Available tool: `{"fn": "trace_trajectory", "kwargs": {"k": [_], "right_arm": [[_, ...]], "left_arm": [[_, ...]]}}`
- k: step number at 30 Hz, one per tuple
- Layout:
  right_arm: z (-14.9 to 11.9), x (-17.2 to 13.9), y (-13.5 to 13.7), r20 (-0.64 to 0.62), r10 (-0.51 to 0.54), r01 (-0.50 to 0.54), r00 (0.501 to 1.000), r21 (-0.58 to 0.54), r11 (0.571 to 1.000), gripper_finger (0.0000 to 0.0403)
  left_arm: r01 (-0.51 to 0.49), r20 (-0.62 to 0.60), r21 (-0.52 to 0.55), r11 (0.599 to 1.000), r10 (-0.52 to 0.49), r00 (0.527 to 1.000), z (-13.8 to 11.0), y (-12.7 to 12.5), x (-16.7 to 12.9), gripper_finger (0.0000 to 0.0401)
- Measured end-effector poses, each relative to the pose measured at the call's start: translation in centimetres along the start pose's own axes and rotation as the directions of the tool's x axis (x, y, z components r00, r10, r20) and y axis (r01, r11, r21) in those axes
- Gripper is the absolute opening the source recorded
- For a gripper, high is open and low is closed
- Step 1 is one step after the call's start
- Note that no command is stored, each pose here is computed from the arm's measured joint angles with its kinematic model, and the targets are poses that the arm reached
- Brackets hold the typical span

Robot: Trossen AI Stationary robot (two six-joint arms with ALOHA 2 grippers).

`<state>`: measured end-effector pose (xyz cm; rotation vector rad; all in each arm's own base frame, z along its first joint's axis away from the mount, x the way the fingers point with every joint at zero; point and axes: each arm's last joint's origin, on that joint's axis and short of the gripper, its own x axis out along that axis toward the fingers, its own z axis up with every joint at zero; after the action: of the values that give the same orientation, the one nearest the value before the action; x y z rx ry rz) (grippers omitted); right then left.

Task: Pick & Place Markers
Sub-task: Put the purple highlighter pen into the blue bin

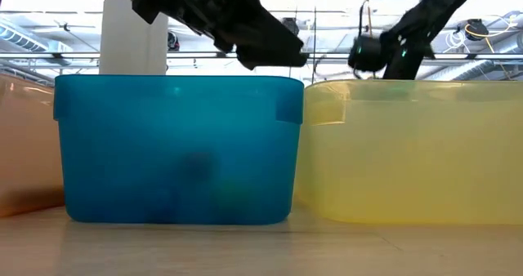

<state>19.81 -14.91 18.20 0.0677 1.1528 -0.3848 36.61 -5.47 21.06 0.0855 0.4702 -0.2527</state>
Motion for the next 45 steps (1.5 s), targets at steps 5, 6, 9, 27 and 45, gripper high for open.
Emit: {"fn": "trace_trajectory", "kwargs": {"k": [5,6,9,27,45], "right_arm": [[2.1,-4.3,2.7,0.326,0.125,-0.121,0.937,-0.033,0.992,0.0036],[2.4,-5.1,3.3,0.396,0.157,-0.15,0.905,-0.051,0.987,0.0036],[3.1,-7.0,5.5,0.594,0.274,-0.239,0.756,-0.139,0.961,0.0036],[0.0,-7.0,13.0,0.842,0.48,-0.248,0.245,-0.424,0.871,0.0036],[0.5,-6.9,14.0,0.854,0.49,-0.226,0.173,-0.45,0.864,0.0036]], "left_arm": [[-0.069,-0.015,-0.048,0.996,0.069,0.998,-0.2,1.1,-0.1,0.0225],[-0.074,-0.014,-0.052,0.996,0.073,0.997,-0.2,1.2,-0.1,0.0225],[-0.078,0.02,-0.046,0.996,0.079,0.997,0.1,1.3,-0.1,0.0225],[-0.368,0.206,-0.005,0.93,0.361,0.91,2.0,3.6,-0.8,0.0225],[-0.301,0.374,-0.013,0.953,0.284,0.883,1.0,4.5,2.0,0.0225]]}}
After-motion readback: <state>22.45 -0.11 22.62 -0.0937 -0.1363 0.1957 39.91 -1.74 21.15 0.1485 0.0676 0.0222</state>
